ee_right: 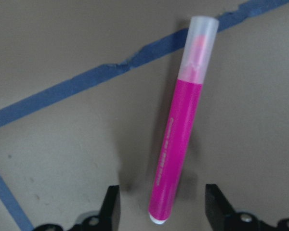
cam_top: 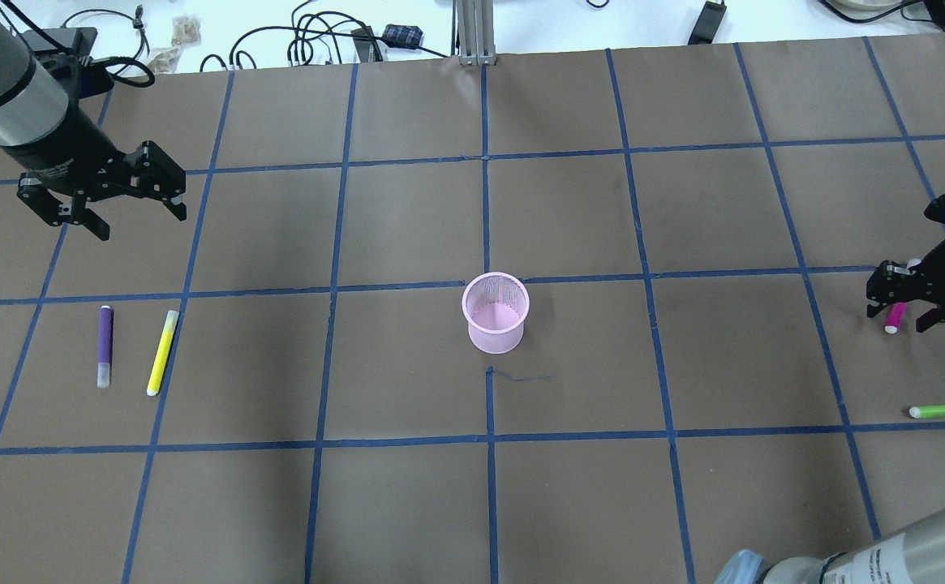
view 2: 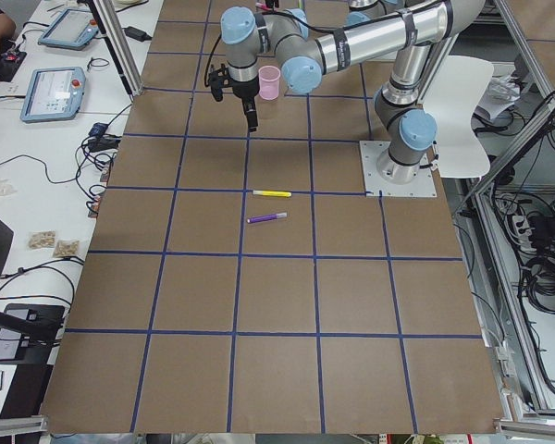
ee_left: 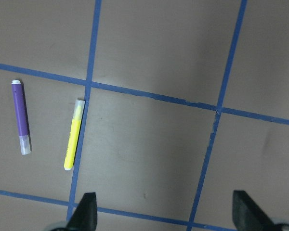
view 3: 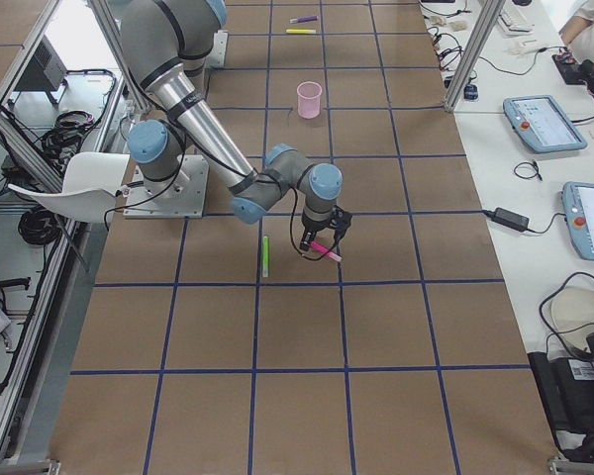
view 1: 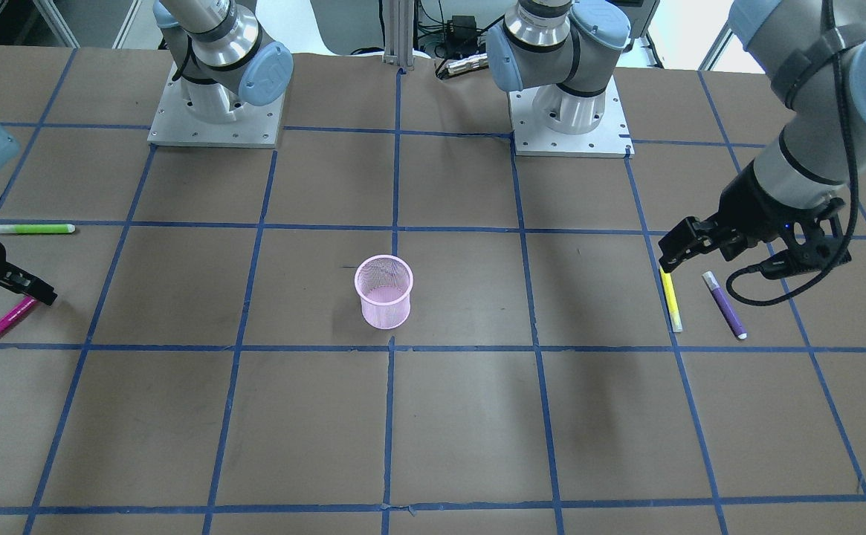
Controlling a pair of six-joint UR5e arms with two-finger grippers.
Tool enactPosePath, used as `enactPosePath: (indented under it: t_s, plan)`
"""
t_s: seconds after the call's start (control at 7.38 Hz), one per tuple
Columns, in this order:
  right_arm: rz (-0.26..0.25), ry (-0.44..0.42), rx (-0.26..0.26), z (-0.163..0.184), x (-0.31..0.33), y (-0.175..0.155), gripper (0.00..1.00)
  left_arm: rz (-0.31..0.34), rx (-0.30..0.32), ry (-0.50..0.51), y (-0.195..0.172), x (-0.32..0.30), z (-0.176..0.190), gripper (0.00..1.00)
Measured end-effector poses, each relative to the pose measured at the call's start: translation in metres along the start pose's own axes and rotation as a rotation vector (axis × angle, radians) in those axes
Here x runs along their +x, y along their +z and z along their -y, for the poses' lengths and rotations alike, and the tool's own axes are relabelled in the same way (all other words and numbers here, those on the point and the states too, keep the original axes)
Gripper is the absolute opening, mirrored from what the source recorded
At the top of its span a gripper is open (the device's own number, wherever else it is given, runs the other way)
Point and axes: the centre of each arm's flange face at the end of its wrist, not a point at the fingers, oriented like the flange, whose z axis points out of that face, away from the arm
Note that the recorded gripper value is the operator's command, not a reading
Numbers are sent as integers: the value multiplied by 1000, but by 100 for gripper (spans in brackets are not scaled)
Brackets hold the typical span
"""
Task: Insert purple and pink pens into pink cup
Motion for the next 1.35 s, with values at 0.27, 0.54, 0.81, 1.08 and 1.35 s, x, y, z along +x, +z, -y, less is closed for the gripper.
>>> enactPosePath:
  t_s: [0.27,0.54,0.81,1.08,1.35]
  plan:
    - [-23,-2,-13,2,3,0,0,-2,9,64,31,-43,26,100]
    - [-25,-3,-19,2,3,-3,0,-10,3,8,69,-106,41,100]
    - [-26,-5,-5,4,3,-22,0,-16,-4,-61,101,-157,51,100]
    - [21,-24,0,-2,-22,-59,0,-4,5,-87,133,-176,56,100]
    - [152,-9,-25,-26,-99,-93,0,16,5,-118,168,-195,53,100]
